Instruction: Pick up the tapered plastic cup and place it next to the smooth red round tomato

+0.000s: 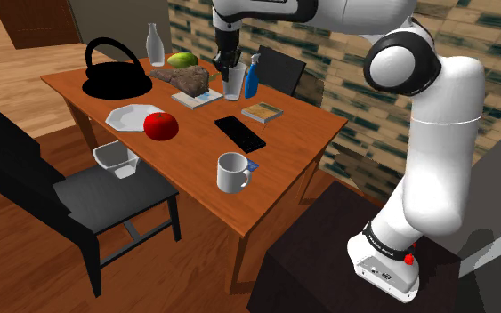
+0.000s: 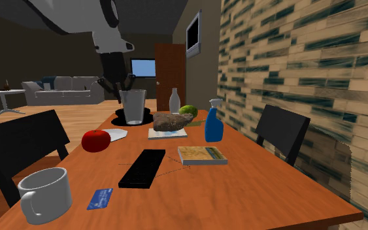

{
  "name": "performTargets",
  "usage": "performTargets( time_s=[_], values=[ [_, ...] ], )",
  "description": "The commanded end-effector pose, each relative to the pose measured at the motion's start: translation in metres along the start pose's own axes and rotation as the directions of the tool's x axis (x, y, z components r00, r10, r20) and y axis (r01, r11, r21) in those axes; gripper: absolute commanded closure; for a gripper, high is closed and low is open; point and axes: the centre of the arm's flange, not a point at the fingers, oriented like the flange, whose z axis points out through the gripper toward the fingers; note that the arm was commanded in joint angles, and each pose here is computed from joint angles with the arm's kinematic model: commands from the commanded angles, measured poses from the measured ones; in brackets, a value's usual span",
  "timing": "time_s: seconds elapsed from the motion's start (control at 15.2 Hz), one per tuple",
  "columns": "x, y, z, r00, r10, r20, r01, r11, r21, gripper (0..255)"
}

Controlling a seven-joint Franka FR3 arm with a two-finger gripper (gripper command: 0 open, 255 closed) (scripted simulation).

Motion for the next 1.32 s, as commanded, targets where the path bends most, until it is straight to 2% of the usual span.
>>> performTargets(
  time_s=[0.0,0.26,1.25],
  values=[
    [0.015,-0.022,0.002,1.0,0.001,0.0,-0.001,1.0,0.0,255],
    [0.053,-0.073,0.001,1.0,0.001,0.0,-0.001,1.0,0.0,255],
    [0.049,-0.084,0.079,1.0,0.001,0.0,-0.001,1.0,0.0,255]
  ],
)
